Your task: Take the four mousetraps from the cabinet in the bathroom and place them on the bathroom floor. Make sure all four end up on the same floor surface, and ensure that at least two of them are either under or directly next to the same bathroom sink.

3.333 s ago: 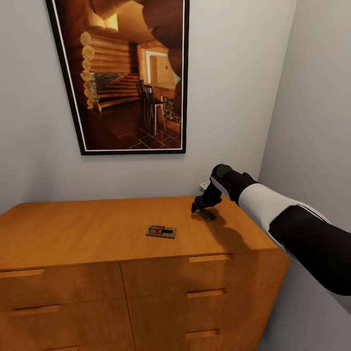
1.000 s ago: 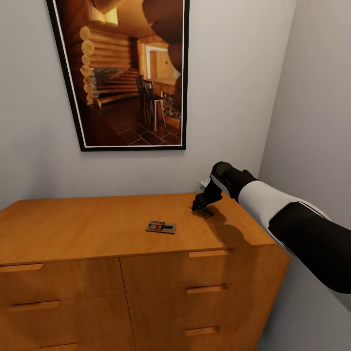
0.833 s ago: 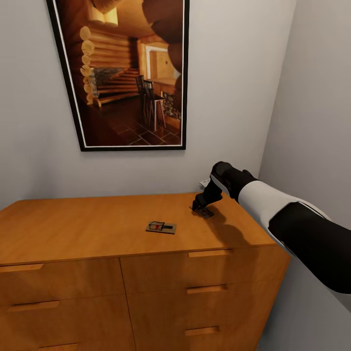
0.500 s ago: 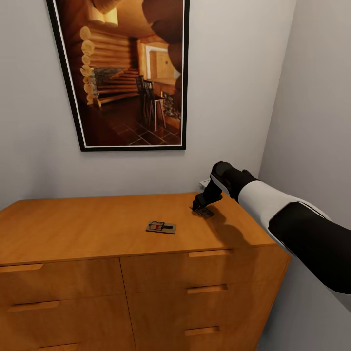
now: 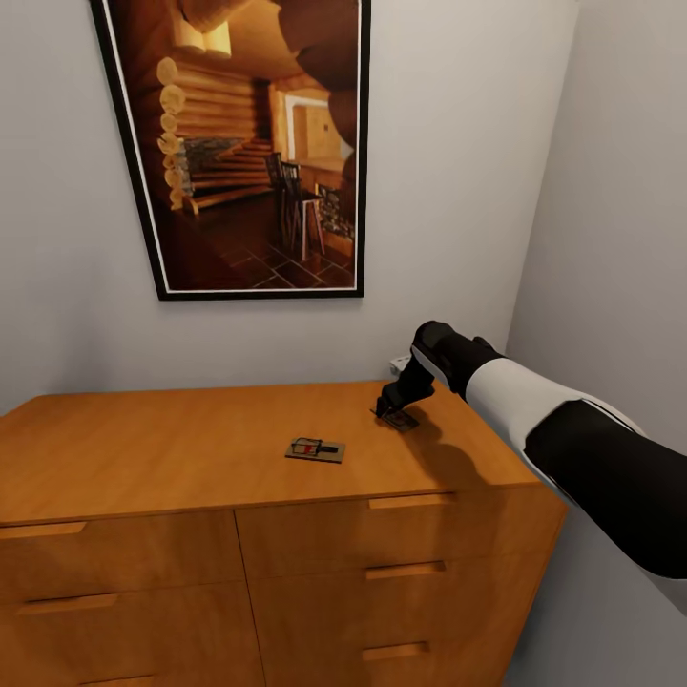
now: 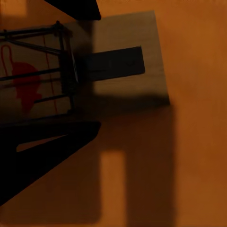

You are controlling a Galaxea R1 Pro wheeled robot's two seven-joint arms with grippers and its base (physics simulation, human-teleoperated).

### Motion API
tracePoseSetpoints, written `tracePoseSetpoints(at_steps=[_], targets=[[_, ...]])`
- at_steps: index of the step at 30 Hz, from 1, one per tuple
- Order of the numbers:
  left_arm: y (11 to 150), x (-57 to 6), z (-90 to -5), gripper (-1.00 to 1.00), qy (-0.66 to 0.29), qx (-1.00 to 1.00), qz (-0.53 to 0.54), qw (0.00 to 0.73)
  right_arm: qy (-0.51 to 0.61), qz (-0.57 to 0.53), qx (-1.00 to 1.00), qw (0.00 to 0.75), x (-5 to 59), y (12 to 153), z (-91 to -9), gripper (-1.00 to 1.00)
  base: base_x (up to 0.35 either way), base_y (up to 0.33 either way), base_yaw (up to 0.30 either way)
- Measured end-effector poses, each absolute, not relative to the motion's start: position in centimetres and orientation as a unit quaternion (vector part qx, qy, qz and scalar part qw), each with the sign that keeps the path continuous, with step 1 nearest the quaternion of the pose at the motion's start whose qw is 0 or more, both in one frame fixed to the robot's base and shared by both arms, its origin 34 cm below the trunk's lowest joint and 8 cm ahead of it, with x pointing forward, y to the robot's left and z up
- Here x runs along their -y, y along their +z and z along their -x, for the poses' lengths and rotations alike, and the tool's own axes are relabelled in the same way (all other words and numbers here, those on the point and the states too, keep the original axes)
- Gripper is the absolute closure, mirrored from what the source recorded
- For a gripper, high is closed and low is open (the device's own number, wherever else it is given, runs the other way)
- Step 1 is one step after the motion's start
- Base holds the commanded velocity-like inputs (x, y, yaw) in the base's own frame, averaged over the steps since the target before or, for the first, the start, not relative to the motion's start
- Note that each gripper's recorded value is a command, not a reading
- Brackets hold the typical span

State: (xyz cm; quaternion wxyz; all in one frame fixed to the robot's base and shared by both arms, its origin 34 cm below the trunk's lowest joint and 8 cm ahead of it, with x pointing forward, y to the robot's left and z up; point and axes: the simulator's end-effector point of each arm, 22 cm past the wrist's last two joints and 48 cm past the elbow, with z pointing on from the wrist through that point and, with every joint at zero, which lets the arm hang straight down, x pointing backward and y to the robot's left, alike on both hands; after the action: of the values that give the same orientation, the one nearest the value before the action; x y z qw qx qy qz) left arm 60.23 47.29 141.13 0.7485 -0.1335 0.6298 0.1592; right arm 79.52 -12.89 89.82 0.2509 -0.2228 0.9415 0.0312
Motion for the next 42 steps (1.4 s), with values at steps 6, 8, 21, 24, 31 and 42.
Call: tracePoseSetpoints(at_steps=[6,8,21,24,31,42], targets=[[142.3,-47.3,-60.5,-1.0,0.159,-0.63,0.133,0.748,0.042,0.219,-0.943,0.246,12.5,90.6,-79.4,1.0,0.0,0.0,0.0],[142.7,-47.3,-60.5,-1.0,0.159,-0.63,0.133,0.748,0.042,0.219,-0.943,0.246,12.5,91.0,-79.5,1.0,0.0,0.0,0.0],[143.5,-47.1,-60.7,-1.0,0.158,-0.63,0.132,0.748,0.042,0.219,-0.944,0.245,12.6,91.7,-79.6,1.0,0.0,0.0,0.0],[143.5,-47.1,-60.7,-1.0,0.158,-0.63,0.132,0.748,0.042,0.219,-0.944,0.245,12.6,91.7,-79.6,1.0,0.0,0.0,0.0],[144.3,-47.1,-60.8,-1.0,0.158,-0.63,0.132,0.748,0.043,0.219,-0.944,0.244,12.5,92.4,-79.6,1.0,0.0,0.0,0.0],[144.3,-47.1,-60.8,-1.0,0.158,-0.63,0.132,0.748,0.043,0.219,-0.944,0.245,12.5,92.4,-79.7,1.0,-0.002,0.0,0.0]])
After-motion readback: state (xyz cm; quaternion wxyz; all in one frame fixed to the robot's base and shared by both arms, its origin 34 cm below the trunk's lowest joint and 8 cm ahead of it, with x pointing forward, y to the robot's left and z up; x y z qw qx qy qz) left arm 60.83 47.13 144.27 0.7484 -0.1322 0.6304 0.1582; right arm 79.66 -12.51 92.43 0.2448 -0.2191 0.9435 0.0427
